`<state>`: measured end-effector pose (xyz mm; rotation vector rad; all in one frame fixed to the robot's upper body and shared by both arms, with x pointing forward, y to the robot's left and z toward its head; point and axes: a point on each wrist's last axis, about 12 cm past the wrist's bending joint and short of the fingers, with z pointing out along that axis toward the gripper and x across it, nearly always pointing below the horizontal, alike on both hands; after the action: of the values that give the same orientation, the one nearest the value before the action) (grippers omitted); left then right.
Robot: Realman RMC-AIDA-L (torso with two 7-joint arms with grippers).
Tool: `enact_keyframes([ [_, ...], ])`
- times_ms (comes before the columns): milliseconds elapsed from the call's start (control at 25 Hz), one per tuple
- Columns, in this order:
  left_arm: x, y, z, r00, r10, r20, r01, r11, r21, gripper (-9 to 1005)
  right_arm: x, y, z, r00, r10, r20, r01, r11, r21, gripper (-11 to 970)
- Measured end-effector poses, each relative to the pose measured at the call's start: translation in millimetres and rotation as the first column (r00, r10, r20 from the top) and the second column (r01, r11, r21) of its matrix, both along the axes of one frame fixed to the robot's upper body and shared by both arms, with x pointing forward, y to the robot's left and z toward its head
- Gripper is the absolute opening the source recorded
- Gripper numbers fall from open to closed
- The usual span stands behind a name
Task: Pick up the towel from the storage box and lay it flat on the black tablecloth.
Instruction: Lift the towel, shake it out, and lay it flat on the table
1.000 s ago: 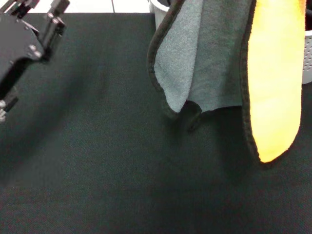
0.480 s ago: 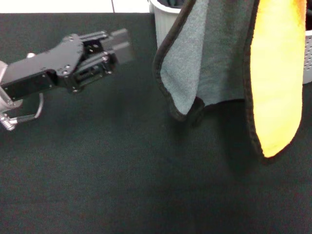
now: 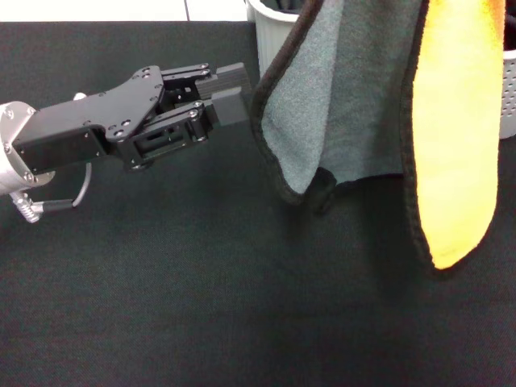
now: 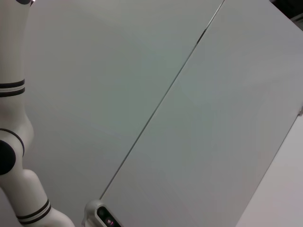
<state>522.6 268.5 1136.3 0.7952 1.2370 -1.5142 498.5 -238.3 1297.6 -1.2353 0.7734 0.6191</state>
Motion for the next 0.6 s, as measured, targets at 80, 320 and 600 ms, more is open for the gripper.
enact_keyframes([
  [80,-1.1,-2,-1.3,1.0,-0.01,-0.009,0.01,1.0,0.0,362,0.2,0,-0.4,1.0,0.0,-0.002,0.0,1.0,0.0,13],
  [320,-3.1,-14,-4.8,0.999,-0.03,-0.012,0.03,0.999,-0.012,362,3.6,0,-3.1,1.0,0.003,-0.017,-0.003,1.0,0.006,13],
  [600,-2.5,-35,-7.4,0.997,-0.076,0.0,0.076,0.997,-0.009,361,5.9,0,-5.6,1.0,0.002,-0.029,-0.002,1.0,0.012,13],
])
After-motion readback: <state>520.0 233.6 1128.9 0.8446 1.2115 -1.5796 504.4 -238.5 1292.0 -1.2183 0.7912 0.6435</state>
